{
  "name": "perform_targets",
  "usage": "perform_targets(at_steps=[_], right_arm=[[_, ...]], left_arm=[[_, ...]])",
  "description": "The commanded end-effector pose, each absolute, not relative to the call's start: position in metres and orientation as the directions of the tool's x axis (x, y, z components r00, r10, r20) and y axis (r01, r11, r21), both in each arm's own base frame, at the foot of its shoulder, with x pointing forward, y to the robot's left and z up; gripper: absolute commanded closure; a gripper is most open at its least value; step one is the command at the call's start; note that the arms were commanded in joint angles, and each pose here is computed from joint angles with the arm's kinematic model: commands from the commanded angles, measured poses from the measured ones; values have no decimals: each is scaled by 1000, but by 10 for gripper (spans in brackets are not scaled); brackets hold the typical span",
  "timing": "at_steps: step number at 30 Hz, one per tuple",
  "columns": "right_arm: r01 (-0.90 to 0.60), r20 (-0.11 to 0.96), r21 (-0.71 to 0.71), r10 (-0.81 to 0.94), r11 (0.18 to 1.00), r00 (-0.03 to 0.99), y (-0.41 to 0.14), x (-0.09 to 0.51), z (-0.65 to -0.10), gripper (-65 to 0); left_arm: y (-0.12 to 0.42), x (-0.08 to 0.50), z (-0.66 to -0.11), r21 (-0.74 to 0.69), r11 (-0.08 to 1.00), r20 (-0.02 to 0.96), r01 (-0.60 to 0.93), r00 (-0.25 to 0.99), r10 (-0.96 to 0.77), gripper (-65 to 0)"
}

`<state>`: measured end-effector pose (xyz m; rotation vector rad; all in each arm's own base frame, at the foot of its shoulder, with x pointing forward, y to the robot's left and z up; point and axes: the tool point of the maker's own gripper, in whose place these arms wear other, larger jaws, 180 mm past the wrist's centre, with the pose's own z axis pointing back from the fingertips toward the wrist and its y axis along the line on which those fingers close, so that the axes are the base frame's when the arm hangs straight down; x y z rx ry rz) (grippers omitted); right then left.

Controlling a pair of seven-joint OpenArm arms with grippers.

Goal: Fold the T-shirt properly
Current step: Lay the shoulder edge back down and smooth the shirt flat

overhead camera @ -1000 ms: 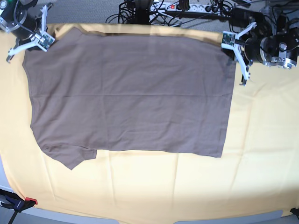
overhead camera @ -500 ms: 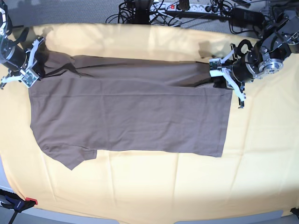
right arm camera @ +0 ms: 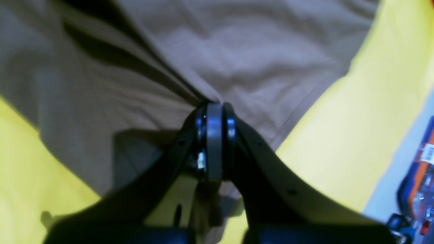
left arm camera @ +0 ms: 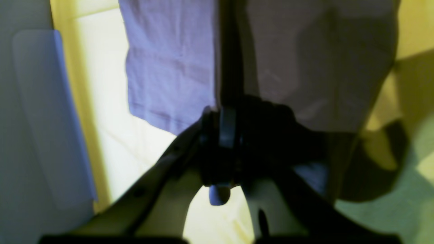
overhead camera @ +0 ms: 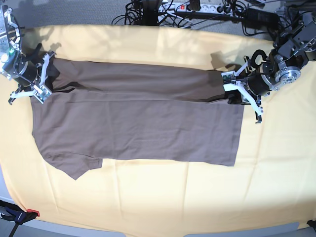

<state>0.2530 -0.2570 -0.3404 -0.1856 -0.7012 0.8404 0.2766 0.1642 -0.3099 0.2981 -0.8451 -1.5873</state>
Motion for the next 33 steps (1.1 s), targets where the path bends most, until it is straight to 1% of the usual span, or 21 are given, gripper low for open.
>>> perform_targets(at_steps=[1, 5, 8, 10, 11, 12, 13, 16, 17, 18, 20, 22, 28, 33], right_arm=[[-602, 511, -450, 743, 660, 433, -259, 263, -328, 0], [-618, 535, -438, 742, 652, 404, -247, 265, -329, 0], [-625, 525, -458, 759, 633, 384, -246, 265, -330, 0], [-609, 518, -476, 762, 634, 388, -251, 268, -330, 0], [-594, 521, -487, 759, 640, 390, -254, 272, -327, 0], [-580, 526, -494, 754, 647, 393, -256, 275, -325, 0], [-563, 531, -504, 749, 655, 396, -258, 279, -323, -40], [-534, 533, -520, 742, 666, 407, -263, 286, -317, -248], [-532, 522, -524, 744, 666, 417, -266, 286, -317, -302], [-527, 508, -529, 746, 665, 431, -269, 287, -317, -332], [-529, 469, -537, 753, 658, 461, -276, 288, -316, -336], [-564, 433, -529, 774, 633, 462, -276, 288, -316, -336], [-757, 393, -365, 827, 542, 403, -236, 253, -316, -330], [-816, 337, -298, 854, 495, 396, -233, 225, -322, -330]], left_arm=[[167, 285, -298, 694, 16, 259, 720, -228, -938, 0], [171, 287, -300, 696, 30, 261, 717, -215, -941, 0], [171, 288, -301, 695, 30, 263, 718, -215, -940, 0], [169, 287, -300, 695, 30, 275, 718, -227, -934, 0], [167, 287, -300, 695, 30, 280, 718, -232, -932, -28], [167, 287, -300, 696, 30, 280, 718, -232, -931, -86], [167, 288, -299, 699, 34, 283, 714, -232, -931, -152], [168, 294, -293, 723, 62, 289, 688, -219, -932, -327], [170, 296, -291, 732, 74, 288, 678, -209, -934, -363], [172, 298, -290, 740, 84, 286, 668, -199, -937, -378], [179, 302, -288, 750, 86, 258, 656, -171, -951, -377], [185, 306, -286, 760, 75, 231, 646, -160, -960, -377], [191, 290, -281, 720, -22, 171, 694, -209, -963, -375], [200, 277, -279, 668, -56, 157, 742, -215, -964, -375]])
